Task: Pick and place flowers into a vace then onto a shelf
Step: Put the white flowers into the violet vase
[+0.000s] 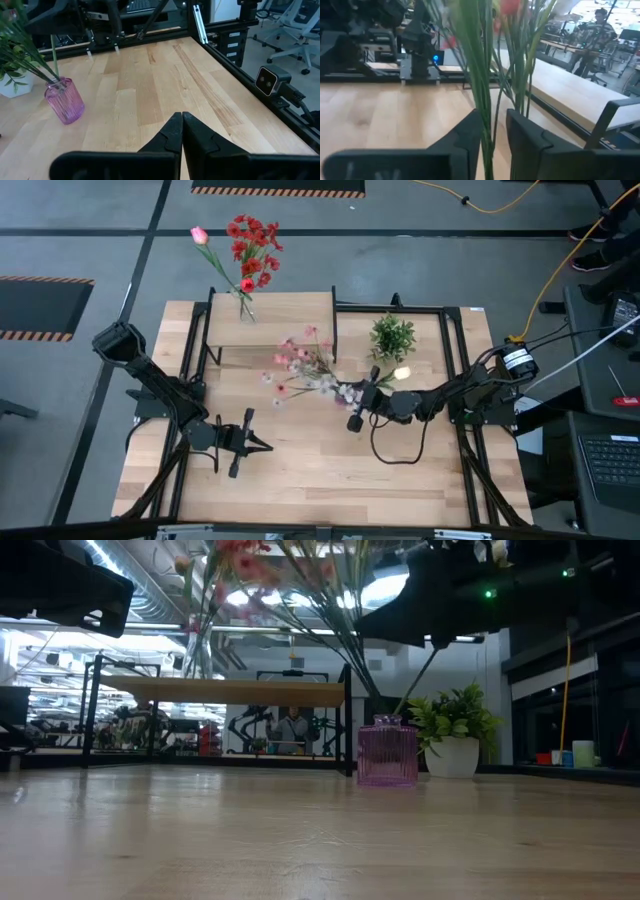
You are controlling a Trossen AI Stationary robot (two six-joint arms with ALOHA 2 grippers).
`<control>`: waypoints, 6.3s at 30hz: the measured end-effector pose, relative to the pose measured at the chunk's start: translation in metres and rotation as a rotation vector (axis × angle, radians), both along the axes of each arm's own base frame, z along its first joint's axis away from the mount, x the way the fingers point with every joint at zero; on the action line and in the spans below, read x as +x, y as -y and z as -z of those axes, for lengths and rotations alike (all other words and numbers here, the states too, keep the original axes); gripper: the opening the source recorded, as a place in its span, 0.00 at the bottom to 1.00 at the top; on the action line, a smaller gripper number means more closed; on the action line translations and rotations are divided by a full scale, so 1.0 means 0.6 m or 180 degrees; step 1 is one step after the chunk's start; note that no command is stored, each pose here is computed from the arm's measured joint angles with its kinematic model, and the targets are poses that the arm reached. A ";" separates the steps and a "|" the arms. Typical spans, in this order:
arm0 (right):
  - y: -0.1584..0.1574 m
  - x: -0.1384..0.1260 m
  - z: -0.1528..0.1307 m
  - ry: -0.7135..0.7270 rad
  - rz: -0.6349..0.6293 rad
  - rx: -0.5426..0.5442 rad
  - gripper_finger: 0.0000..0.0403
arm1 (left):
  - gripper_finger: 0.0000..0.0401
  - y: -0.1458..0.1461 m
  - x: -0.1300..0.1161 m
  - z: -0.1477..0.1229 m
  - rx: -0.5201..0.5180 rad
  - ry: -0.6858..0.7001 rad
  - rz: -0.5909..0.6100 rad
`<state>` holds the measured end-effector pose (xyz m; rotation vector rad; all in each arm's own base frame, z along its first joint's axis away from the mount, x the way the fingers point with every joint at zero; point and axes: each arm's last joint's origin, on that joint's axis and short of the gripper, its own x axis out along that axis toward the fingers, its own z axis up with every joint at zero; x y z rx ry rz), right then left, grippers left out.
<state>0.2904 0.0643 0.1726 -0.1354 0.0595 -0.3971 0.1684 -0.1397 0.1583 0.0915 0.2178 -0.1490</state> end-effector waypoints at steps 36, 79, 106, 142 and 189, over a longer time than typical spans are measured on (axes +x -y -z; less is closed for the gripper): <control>-0.032 -0.006 -0.024 0.0277 -0.0135 -0.0044 0.30 | 0.00 0.000 0.000 0.000 0.0002 -0.0002 0.0000; -0.266 -0.036 -0.161 -0.0366 -0.0146 -0.0186 0.01 | 0.00 0.040 0.044 -0.024 0.0080 0.0074 0.0002; -0.253 -0.055 -0.094 -0.0570 -0.0241 -0.0032 0.03 | 0.06 0.022 0.196 0.033 -0.0358 0.0308 -0.2012; -0.253 -0.055 -0.093 -0.0591 -0.0242 -0.0053 0.04 | 0.48 -0.089 0.249 0.037 -0.0713 0.0604 -0.2633; -0.253 -0.056 -0.092 -0.0608 -0.0243 -0.0070 0.04 | 0.46 -0.117 0.293 0.004 0.0027 0.0520 -0.2003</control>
